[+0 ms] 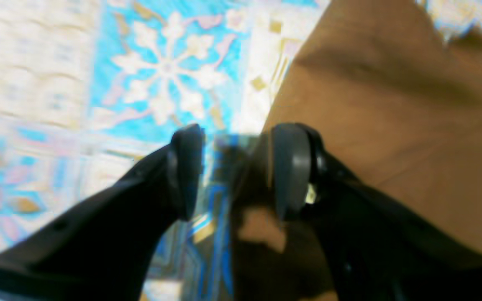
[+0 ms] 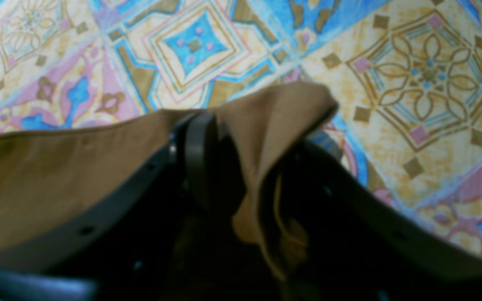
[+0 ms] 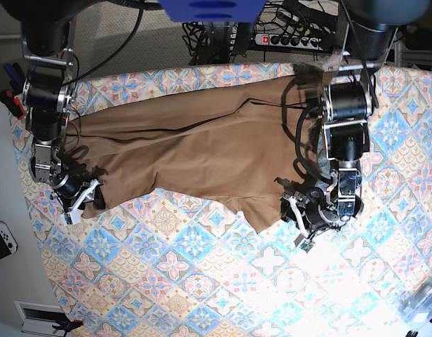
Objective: Layout the t-shirt on the table in an organized manner, then fold the t-shirt properly
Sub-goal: 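Grasp the shirt's loose corner with the left gripper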
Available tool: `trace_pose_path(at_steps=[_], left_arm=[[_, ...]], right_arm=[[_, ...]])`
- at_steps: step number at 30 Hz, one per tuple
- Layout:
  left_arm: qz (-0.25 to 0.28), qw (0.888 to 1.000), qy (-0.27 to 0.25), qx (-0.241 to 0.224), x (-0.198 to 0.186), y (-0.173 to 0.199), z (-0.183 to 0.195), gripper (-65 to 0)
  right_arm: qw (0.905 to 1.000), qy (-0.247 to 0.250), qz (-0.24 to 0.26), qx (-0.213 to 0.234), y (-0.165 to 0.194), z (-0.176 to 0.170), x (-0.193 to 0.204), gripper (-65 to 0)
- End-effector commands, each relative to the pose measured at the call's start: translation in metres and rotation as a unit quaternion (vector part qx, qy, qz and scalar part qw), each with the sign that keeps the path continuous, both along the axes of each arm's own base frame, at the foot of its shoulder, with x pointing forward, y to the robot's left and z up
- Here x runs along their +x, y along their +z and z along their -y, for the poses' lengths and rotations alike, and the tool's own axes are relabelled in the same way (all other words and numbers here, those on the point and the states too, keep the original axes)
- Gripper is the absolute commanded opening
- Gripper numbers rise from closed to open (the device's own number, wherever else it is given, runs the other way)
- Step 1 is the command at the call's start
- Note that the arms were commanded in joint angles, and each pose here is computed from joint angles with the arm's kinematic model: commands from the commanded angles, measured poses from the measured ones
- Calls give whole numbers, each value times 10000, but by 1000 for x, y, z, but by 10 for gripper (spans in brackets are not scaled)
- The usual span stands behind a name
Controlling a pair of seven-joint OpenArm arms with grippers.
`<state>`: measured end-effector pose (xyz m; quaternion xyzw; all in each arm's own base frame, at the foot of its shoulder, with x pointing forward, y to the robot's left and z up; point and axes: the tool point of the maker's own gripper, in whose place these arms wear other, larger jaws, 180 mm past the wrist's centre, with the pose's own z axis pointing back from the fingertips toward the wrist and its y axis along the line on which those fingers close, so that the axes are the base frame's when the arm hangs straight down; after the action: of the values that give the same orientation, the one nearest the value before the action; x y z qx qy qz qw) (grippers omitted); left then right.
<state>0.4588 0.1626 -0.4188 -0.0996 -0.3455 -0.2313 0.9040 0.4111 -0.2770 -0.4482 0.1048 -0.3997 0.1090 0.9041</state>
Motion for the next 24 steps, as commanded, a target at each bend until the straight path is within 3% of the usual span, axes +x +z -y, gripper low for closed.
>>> trace_pose_path(at_steps=[1,10,13,15,18,20,23,24], left_arm=[[330,9993,78,-137,22,24,-2,-386],[42,9991,-90,-422,17,10,34,-404],[11,9991,-98,-415,16,8,35,-516],[-4,9991,-101,-406,15,7,34,-638],[-15,9992,-109,-394,14,6,34,-650],[-15,9992,-109,-394,14,6,34,-650],[13,9990,-73,-431,16,8,34,-650],[28,9989,-54,-460,17,9,34,-650]], right_arm=[[9923,293,-1072,-552,-35,12,-40,-437],[9920,316,-1084,-569,-36,11,-41,-437],[9919,317,-1092,-571,-36,11,-41,-437],[9920,305,-1086,-563,-36,11,-41,-438],[9920,304,-1086,-564,-35,12,-41,-443],[9920,304,-1086,-564,-35,12,-41,-499],[9921,298,-1083,-560,-35,12,-41,-650],[9921,298,-1083,-560,-35,12,-41,-650]])
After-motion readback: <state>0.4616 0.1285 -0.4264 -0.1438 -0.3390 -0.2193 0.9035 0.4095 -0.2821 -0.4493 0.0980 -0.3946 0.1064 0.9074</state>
